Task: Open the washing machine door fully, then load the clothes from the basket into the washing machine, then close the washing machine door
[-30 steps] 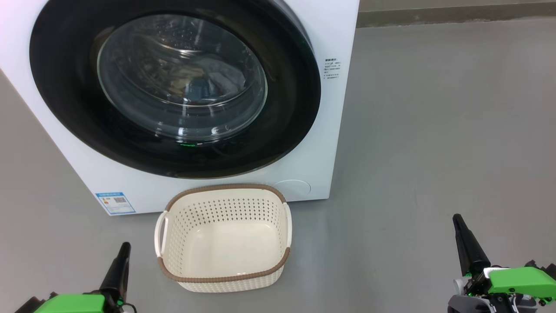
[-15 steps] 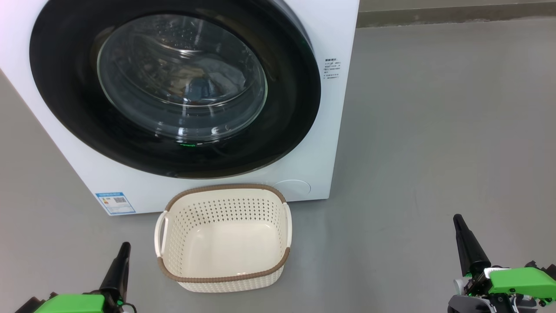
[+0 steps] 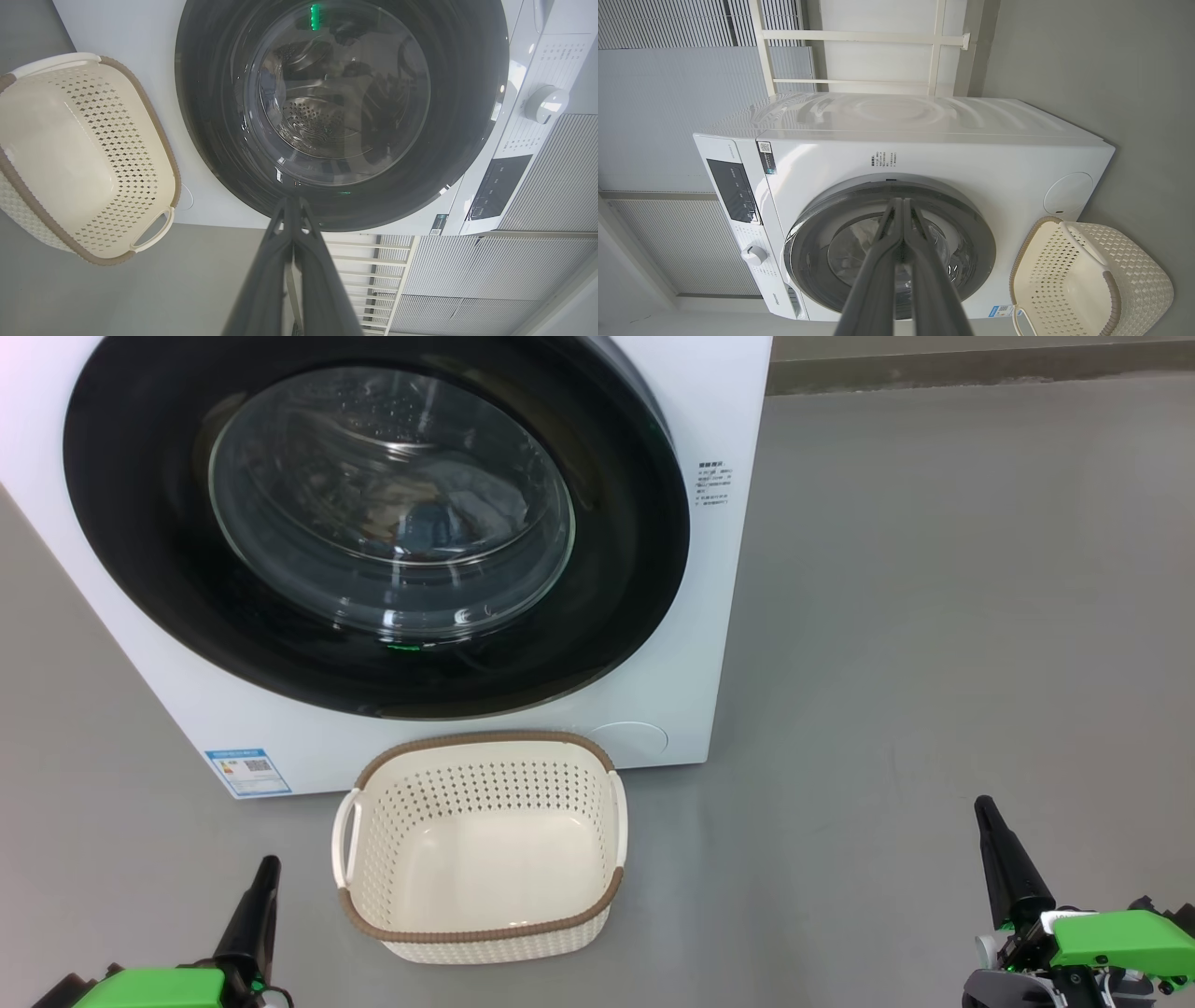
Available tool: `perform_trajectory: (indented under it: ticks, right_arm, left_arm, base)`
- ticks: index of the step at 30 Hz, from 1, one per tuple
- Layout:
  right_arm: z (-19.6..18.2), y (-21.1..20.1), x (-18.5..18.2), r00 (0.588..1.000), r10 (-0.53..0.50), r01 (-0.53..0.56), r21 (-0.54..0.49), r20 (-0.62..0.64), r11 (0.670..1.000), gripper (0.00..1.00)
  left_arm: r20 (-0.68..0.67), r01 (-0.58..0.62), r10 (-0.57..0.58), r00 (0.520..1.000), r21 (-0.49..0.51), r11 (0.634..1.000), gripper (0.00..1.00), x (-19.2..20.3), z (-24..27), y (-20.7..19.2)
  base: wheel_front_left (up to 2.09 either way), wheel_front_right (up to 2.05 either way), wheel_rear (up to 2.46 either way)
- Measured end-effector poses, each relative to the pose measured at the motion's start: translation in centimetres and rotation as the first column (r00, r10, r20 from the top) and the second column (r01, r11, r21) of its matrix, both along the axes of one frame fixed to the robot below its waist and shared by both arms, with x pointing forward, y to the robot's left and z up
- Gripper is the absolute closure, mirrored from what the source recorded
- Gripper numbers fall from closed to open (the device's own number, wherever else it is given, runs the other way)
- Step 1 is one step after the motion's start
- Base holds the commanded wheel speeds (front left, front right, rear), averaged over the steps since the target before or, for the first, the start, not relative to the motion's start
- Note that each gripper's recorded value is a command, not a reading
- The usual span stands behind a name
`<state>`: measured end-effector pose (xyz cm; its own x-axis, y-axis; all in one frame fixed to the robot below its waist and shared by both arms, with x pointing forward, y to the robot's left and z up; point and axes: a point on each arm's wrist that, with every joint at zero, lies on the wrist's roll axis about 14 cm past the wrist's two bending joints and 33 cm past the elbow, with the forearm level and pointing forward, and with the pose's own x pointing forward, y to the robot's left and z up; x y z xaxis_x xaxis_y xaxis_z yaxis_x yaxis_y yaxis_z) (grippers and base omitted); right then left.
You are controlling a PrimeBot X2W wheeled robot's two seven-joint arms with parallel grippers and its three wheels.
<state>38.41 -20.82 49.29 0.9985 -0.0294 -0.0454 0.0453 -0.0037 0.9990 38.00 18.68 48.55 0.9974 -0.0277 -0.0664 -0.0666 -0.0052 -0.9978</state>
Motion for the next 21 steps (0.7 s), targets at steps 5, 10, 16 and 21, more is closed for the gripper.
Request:
perform_trajectory:
  ticks: [5,10,16,21]
  right_arm:
    - [-0.01,-0.01,0.00,1.000,0.000,0.000,0.000,0.000,1.000,1.00]
    - [-0.01,-0.02,0.00,1.000,-0.001,0.001,0.000,0.000,1.000,1.00]
    - [-0.01,-0.03,-0.01,1.000,-0.001,0.001,0.001,0.000,1.000,1.00]
    - [-0.01,-0.05,-0.01,1.000,-0.002,0.002,0.001,0.000,1.000,1.00]
  left_arm:
    - [0.000,0.000,0.000,1.000,0.000,1.000,1.00,0.00,0.00,0.00]
    - [0.000,0.000,0.000,1.000,0.000,1.000,1.00,0.00,0.01,0.00]
    - [0.000,-0.001,0.001,1.000,-0.001,1.000,1.00,0.00,0.01,0.01]
    - [0.000,-0.001,0.001,1.000,-0.001,1.000,1.00,0.00,0.00,0.00]
  base:
    - [0.00,0.00,0.00]
    - [0.00,0.00,0.00]
    - [0.00,0.00,0.00]
    - [0.00,0.00,0.00]
